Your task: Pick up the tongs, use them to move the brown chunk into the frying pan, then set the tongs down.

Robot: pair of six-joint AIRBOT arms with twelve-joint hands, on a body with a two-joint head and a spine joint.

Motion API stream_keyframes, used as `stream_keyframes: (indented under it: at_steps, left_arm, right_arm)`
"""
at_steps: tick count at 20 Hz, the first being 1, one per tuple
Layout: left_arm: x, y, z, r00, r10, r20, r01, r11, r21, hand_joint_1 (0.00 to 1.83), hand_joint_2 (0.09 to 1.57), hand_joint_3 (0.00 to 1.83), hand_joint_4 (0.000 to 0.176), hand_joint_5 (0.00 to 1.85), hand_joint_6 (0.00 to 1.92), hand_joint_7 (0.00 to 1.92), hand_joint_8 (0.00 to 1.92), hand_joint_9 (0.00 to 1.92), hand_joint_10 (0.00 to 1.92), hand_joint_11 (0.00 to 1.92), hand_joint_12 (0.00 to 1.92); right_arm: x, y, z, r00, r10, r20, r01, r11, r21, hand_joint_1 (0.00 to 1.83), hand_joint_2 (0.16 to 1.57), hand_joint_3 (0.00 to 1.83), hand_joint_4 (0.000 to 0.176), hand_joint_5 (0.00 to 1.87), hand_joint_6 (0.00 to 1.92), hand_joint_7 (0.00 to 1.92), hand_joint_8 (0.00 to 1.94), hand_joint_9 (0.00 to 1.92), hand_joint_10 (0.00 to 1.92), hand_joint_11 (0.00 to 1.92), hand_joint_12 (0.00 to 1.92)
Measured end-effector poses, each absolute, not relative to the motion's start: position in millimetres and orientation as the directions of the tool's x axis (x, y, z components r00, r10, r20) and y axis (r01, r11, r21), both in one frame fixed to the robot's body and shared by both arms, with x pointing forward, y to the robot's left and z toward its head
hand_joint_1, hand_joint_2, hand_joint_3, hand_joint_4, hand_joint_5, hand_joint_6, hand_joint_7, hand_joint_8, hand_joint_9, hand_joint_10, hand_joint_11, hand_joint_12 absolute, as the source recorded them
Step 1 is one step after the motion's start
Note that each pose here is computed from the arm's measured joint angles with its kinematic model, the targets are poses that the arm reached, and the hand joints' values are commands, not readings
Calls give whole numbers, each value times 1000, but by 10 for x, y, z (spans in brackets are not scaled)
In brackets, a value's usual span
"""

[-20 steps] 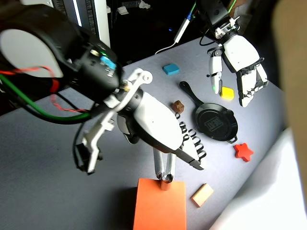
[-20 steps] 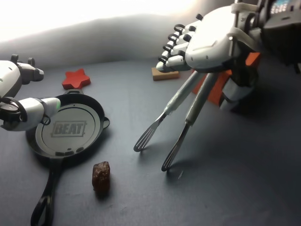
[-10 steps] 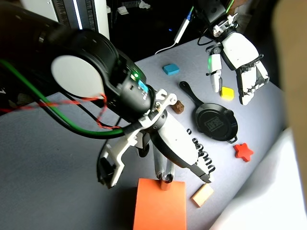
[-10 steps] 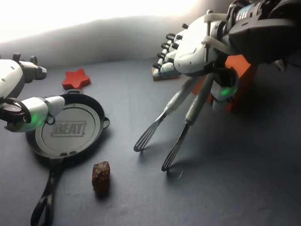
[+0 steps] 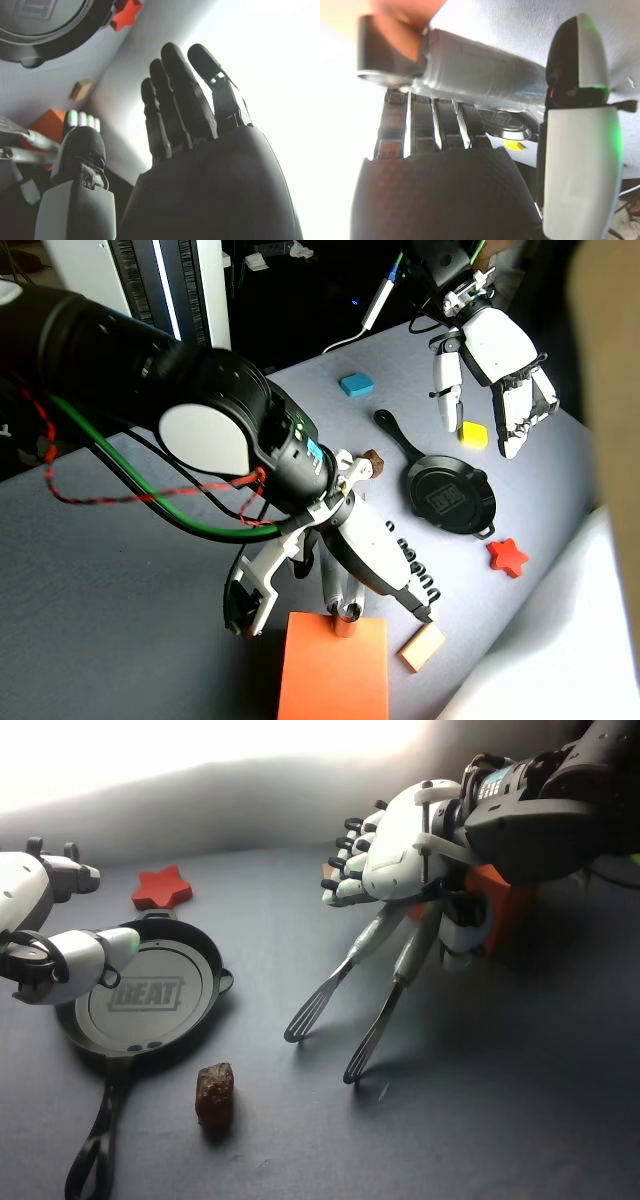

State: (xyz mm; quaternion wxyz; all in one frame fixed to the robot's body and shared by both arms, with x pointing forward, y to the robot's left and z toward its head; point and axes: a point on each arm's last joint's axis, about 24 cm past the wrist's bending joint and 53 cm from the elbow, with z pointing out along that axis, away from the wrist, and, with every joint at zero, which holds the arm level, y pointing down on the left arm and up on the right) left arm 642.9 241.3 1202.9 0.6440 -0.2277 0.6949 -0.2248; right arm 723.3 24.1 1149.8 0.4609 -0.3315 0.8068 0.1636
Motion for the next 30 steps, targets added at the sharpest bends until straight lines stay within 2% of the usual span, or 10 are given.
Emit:
stream_keyframes:
  at_steps: [4, 9, 12, 14, 15, 20, 21, 24, 27, 30]
  left_arm:
    - [6394, 2443, 12000, -59, -621, -781, -52, 784, -619, 154, 1324, 7, 0, 294, 0, 469, 0, 500, 0, 6, 1221]
    - [6393, 2475, 12011, -47, -621, -783, -59, 784, -618, 10, 1310, 0, 0, 159, 1, 286, 1, 295, 1, 0, 849]
    - [6394, 2472, 12013, -47, -620, -783, -58, 785, -617, 1, 1307, 0, 0, 151, 0, 277, 0, 284, 0, 0, 823]
    - [6394, 2476, 12012, -47, -620, -783, -59, 784, -617, 0, 1279, 0, 0, 141, 1, 244, 3, 248, 3, 0, 738]
    - [6394, 2474, 12012, -47, -620, -783, -59, 784, -618, 0, 1215, 0, 0, 131, 3, 207, 3, 198, 3, 0, 589]
    - [6394, 2474, 12012, -47, -620, -783, -59, 784, -618, 0, 1125, 0, 0, 111, 0, 158, 1, 140, 0, 0, 428]
    - [6394, 2474, 12012, -47, -620, -783, -59, 784, -618, 0, 1127, 0, 0, 100, 0, 154, 0, 135, 0, 0, 422]
    - [6392, 2488, 12005, -45, -623, -781, -63, 782, -620, 0, 1123, 0, 0, 116, 4, 171, 3, 152, 4, 0, 462]
    - [6389, 2547, 12015, -25, -629, -777, -80, 776, -625, 0, 1133, 1, 0, 95, 0, 155, 0, 138, 1, 0, 419]
    - [6389, 2564, 12028, -16, -628, -778, -82, 776, -625, 0, 1130, 0, 0, 107, 3, 165, 1, 144, 2, 0, 441]
  right_arm:
    - [7215, 285, 11432, -337, -401, -852, -699, 712, -59, 915, 878, 0, 0, 0, 0, 0, 0, 0, 0, 0, 0]
    - [7269, 274, 11408, -336, -400, -853, -693, 718, -63, 887, 897, 0, 0, 0, 0, 0, 0, 0, 0, 0, 0]
    - [7279, 247, 11373, -335, -406, -850, -692, 718, -70, 890, 897, 0, 0, 0, 0, 0, 0, 0, 0, 0, 0]
    - [7267, 239, 11328, -340, -413, -845, -694, 717, -71, 921, 885, 0, 0, 0, 0, 0, 0, 0, 0, 0, 0]
    - [7266, 245, 11330, -339, -412, -846, -694, 716, -71, 932, 891, 0, 0, 0, 0, 0, 0, 0, 0, 0, 0]
    - [7266, 246, 11333, -338, -412, -846, -694, 716, -71, 918, 947, 22, 0, 0, 0, 21, 7, 19, 8, 19, 11]
    - [7267, 246, 11333, -338, -412, -846, -694, 716, -71, 963, 992, 2, 0, 53, 10, 90, 7, 91, 13, 0, 367]
    - [7267, 248, 11335, -328, -420, -846, -699, 711, -81, 1003, 1004, 4, 0, 184, 45, 240, 31, 230, 51, 0, 829]
    - [7271, 255, 11348, -324, -417, -849, -699, 710, -82, 993, 1038, 10, 0, 363, 68, 449, 35, 394, 76, 0, 1159]
    - [7271, 257, 11350, -324, -416, -850, -699, 710, -81, 1012, 1074, 18, 0, 524, 92, 596, 31, 553, 104, 0, 1369]
